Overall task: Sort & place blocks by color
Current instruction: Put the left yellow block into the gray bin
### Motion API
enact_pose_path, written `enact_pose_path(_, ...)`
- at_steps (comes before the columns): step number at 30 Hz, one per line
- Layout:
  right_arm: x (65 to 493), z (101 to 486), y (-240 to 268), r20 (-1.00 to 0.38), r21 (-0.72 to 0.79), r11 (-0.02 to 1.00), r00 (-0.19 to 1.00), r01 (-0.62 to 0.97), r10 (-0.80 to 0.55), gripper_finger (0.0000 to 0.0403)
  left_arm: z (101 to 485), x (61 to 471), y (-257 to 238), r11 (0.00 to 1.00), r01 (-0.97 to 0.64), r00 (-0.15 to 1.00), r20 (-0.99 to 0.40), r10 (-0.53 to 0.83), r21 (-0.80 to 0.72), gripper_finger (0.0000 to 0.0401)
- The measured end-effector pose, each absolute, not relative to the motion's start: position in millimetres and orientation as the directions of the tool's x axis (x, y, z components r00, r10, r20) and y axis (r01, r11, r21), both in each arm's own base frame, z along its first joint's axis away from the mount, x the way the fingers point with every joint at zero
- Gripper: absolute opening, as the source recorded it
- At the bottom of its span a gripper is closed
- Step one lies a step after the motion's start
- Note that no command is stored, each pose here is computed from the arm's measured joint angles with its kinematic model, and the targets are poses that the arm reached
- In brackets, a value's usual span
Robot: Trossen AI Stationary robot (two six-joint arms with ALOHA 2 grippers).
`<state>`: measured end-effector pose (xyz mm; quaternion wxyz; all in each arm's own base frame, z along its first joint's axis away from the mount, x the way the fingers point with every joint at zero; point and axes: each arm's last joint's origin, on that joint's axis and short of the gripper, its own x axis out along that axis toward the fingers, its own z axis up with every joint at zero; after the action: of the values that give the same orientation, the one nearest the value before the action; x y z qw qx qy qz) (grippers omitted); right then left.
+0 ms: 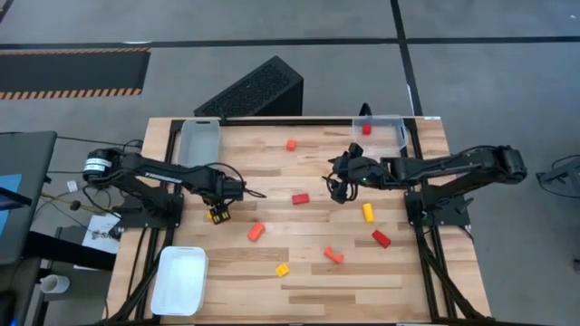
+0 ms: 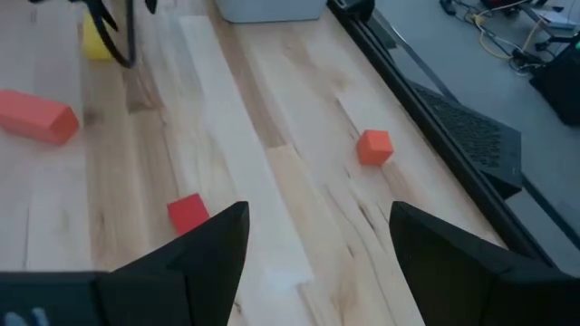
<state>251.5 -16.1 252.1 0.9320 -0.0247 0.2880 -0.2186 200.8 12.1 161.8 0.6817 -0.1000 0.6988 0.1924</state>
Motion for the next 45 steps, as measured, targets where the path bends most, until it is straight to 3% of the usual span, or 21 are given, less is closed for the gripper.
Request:
enact_pose_path(10, 253.1, 252.6, -17.0, -0.514, -0.172, 0.902, 0.746, 0.395, -0.424, 0.0290, 193.6, 187.5, -0.6, 0.940, -0.339, 0.136, -0.991, 0.012, -0.035, 0.0241)
enact_pose_path(18, 253.2, 252.6, -16.8, -0.514, -0.171, 0.903, 0.746, 0.395, -0.423, 0.0290, 179.7, 197.7, -24.5, 0.979, -0.203, 0.107, -0.994, 0.031, 0.009, 0.0241)
enact_pose_path(28, 253.3, 252.6, -15.0, -0.514, -0.168, 0.907, 0.750, 0.386, -0.415, 0.0290, 140.0, 212.3, -29.4, 0.991, -0.113, -0.070, -0.995, 0.068, 0.076, 0.0241)
enact_pose_path(35, 253.6, 252.5, -9.3, -0.515, -0.169, 0.916, 0.760, 0.365, -0.398, 0.0290, 129.3, 217.4, -27.7, 0.996, -0.074, -0.116, -0.992, 0.040, 0.049, 0.0239)
enact_pose_path(40, 253.7, 252.5, -8.2, -0.515, -0.169, 0.917, 0.761, 0.361, -0.395, 0.0290, 133.6, 216.4, -27.8, 0.998, -0.058, -0.075, -0.997, 0.022, 0.026, 0.0203)
enact_pose_path(45, 253.7, 252.5, -8.3, -0.515, -0.169, 0.917, 0.761, 0.362, -0.395, 0.0290, 139.9, 217.5, -28.0, 0.997, -0.073, -0.011, -1.000, 0.021, 0.021, 0.0110)
